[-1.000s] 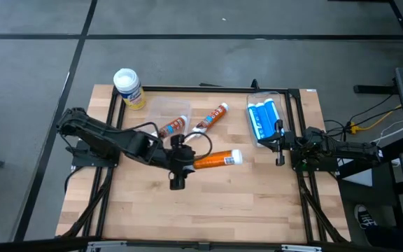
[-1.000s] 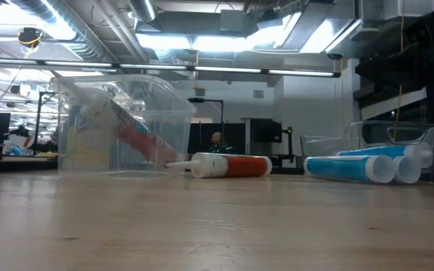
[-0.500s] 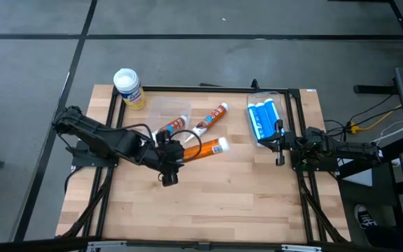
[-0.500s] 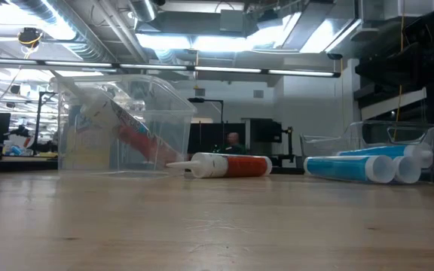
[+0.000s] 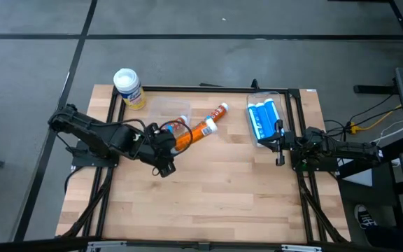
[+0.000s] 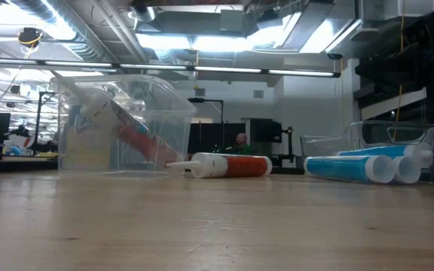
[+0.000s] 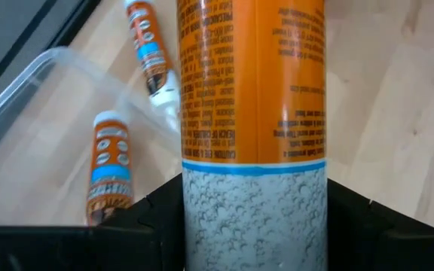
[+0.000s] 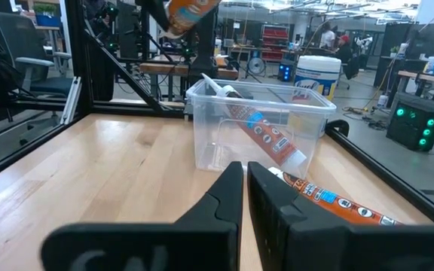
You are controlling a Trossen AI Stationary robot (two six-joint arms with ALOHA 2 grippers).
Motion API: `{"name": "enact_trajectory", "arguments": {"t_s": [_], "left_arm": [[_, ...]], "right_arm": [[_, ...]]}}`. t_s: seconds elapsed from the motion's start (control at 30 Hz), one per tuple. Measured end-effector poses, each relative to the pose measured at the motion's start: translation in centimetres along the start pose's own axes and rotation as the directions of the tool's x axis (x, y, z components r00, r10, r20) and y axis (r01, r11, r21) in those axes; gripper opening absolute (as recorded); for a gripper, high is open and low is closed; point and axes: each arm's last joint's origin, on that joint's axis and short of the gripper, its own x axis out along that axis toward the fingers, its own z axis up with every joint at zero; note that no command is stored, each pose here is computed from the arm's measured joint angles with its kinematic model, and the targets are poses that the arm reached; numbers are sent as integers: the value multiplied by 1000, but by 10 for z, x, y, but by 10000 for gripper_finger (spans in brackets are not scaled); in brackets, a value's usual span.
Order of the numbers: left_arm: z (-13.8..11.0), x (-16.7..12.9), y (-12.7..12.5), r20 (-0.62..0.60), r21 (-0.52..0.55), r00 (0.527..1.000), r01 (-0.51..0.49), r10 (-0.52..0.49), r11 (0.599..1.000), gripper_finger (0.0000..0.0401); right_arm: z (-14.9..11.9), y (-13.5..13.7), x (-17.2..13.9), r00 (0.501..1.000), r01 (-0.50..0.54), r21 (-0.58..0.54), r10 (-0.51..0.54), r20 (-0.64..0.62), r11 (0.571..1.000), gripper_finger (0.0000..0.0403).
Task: Pick & place silicon tubes, Sealant and Lysol wipes
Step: Put the bottom orange sealant into the transparent container
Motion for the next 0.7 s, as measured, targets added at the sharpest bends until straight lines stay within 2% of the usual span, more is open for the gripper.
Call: {"name": "enact_trajectory", "arguments": {"t_s": [0.2, 0.4, 0.7], "left_arm": [[-3, -9, 19, -30, -93, 998, -58, 56, 994, 208], [-6, -17, 43, -100, -200, 987, -144, 126, 969, 207], [-11, -21, 67, -264, -291, 955, -211, 134, 933, 207]], "right_arm": [[0, 0, 0, 1000, 0, 0, 0, 0, 1000, 25], [0, 0, 0, 1000, 0, 0, 0, -1, 1000, 25], [0, 0, 0, 1000, 0, 0, 0, -1, 1000, 25]]}}
